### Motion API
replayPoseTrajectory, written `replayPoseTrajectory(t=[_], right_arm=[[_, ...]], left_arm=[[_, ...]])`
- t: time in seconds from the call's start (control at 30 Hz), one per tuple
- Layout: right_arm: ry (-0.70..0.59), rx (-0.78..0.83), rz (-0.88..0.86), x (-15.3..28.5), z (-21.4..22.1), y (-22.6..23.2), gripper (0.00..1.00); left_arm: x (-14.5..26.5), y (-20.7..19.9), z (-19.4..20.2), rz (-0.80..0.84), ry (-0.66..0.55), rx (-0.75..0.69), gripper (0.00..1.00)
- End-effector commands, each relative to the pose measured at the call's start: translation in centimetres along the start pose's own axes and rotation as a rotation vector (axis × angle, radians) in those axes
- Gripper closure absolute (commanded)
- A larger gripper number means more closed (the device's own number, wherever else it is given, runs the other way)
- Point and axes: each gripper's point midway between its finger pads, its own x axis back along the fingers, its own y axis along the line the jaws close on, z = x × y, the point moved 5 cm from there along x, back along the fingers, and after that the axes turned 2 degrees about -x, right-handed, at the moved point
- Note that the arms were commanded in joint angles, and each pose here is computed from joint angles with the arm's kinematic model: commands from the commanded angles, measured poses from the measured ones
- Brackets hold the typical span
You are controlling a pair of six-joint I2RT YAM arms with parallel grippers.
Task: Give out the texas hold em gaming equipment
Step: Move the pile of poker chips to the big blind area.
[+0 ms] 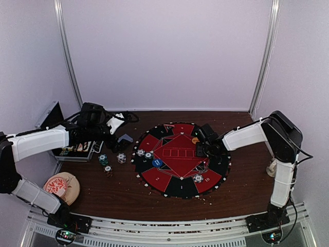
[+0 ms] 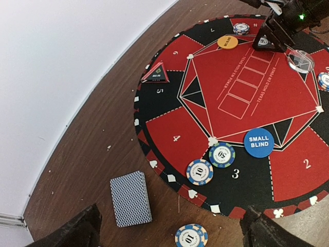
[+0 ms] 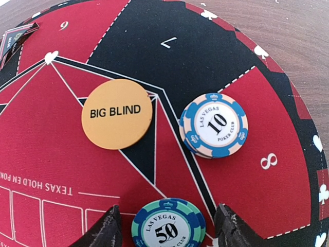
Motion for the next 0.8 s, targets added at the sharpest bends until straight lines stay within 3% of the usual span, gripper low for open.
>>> replayPoseTrajectory(t=[0.0, 0.5, 0.77], right_arm=[[0.118, 0.047, 0.059, 0.0, 3.3, -1.9, 0.38], [0.112, 0.028, 0.05, -0.4, 3.5, -1.8, 0.57], [0.066, 0.034, 0.083, 0.6, 2.2, -2.3, 0.59]], left_arm=[[0.6, 0.8, -0.7, -0.046, -0.044, 0.004, 0.02], [1.0, 0.9, -0.8, -0.056, -0.055, 0.004, 0.02], [1.2, 0.9, -0.9, -0.059, -0.059, 0.004, 0.02]])
